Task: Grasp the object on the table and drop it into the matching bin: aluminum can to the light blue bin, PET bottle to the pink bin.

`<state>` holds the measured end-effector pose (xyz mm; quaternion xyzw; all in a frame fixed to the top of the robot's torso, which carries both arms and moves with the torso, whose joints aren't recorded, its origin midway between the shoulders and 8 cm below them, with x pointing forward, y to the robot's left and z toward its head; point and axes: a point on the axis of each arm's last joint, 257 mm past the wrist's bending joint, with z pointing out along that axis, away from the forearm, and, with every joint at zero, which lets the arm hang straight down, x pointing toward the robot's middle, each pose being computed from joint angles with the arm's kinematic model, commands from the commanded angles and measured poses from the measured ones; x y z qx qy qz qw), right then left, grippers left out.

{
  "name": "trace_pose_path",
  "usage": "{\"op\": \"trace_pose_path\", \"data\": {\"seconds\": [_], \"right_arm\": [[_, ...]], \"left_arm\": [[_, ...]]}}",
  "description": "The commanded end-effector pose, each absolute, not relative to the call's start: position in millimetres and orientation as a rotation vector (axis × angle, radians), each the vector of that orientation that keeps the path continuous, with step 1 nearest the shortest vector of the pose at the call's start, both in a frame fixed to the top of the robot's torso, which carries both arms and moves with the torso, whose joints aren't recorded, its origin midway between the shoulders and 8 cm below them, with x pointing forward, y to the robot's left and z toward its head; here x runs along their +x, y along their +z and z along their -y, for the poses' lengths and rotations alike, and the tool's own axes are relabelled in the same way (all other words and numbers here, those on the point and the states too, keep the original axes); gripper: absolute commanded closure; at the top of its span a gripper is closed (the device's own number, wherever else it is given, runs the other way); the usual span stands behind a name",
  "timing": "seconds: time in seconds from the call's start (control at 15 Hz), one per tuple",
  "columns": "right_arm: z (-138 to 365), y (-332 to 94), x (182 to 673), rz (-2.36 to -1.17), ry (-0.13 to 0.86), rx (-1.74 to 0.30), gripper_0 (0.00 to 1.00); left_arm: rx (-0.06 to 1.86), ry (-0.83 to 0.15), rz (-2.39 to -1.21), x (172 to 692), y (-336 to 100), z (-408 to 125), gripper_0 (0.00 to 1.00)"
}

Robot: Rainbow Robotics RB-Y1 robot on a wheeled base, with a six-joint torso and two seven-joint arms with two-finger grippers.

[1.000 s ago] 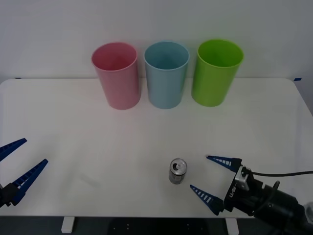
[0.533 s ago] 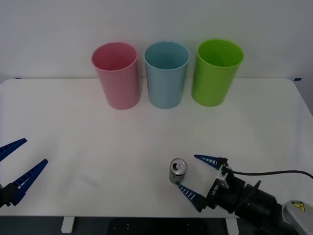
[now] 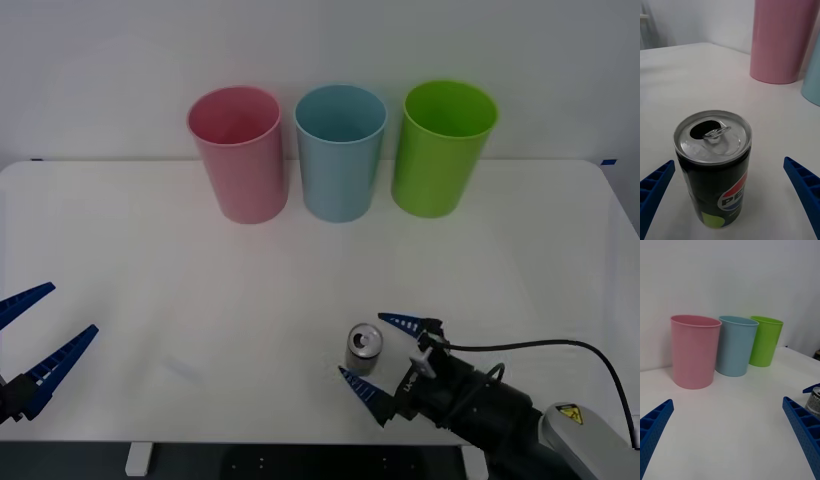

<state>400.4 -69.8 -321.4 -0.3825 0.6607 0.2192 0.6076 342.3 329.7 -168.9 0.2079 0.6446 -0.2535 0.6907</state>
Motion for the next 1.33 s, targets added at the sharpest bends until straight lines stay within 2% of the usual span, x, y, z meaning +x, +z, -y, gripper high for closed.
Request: {"op": "trace_pose_path", "data": {"seconds": [0.07,0.47,0.53,0.6,0.67,1.33], "right_arm": [[61,-320,405,-1.528,0.498,-0.875,0.00],[62,-322,408,-1.534,0.479,-0.872,0.00],[62,-322,408,-1.534,0.480,-0.871,0.25],[61,-322,407,-1.537,0.485,-0.869,0.93],[61,-323,407,-1.539,0.485,-0.869,1.00],[73,-314,414,-1.536,0.493,-0.834,1.00]], "left_arm": [[0.465,-0.567,-1.441,342,-169,-330,0.00],[0.465,-0.567,-1.441,342,-169,-330,0.00],[0.465,-0.567,-1.441,342,-169,-330,0.00],[0.465,-0.567,-1.441,342,-169,-330,0.00],[0.465,-0.567,-1.441,342,-169,-330,0.00],[0.465,-0.567,-1.441,342,-169,-330,0.00]]}}
